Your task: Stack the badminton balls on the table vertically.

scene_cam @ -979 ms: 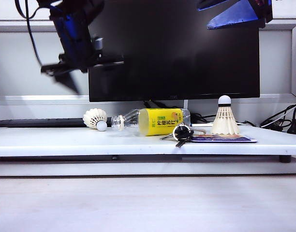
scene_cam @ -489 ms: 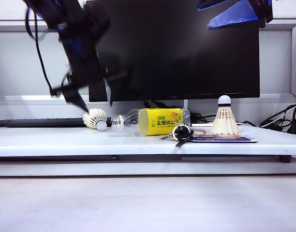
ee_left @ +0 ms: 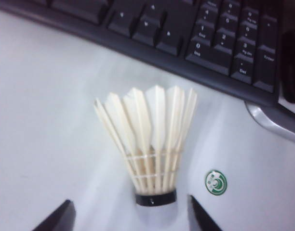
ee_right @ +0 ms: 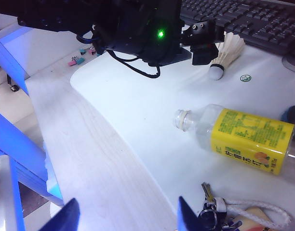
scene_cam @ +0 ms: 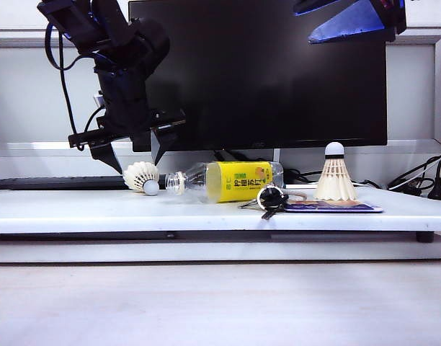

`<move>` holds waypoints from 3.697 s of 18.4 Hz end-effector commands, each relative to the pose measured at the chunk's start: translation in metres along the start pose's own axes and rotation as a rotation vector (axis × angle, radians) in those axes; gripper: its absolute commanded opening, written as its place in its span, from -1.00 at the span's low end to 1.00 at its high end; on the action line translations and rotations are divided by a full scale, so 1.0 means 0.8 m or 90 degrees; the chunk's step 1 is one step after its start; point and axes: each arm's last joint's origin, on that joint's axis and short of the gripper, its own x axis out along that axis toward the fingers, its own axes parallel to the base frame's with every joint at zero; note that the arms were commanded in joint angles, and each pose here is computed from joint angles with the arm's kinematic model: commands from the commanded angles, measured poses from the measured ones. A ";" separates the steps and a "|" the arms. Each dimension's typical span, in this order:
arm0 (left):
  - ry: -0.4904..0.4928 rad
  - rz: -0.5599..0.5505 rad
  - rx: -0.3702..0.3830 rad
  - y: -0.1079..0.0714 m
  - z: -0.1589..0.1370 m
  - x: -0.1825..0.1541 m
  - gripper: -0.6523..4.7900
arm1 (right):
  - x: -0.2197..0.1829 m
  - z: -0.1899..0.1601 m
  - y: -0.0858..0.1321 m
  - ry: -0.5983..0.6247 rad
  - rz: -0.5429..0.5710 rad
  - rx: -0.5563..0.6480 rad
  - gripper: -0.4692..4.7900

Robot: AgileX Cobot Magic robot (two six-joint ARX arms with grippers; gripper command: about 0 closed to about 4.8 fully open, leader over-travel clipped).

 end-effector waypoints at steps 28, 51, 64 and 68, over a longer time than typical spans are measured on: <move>0.008 0.055 0.060 -0.031 -0.020 0.049 0.38 | -0.001 0.004 0.002 -0.013 0.003 -0.012 0.17; 0.058 0.075 0.088 -0.024 -0.036 0.060 -0.25 | -0.002 0.004 0.001 -0.013 0.003 -0.012 0.17; 0.066 0.046 0.349 -0.022 0.007 -0.005 -0.44 | -0.002 0.004 0.001 -0.013 0.003 -0.012 0.17; 0.075 0.039 0.522 -0.011 0.035 -0.064 -0.44 | -0.002 0.004 0.003 -0.014 0.022 0.000 0.17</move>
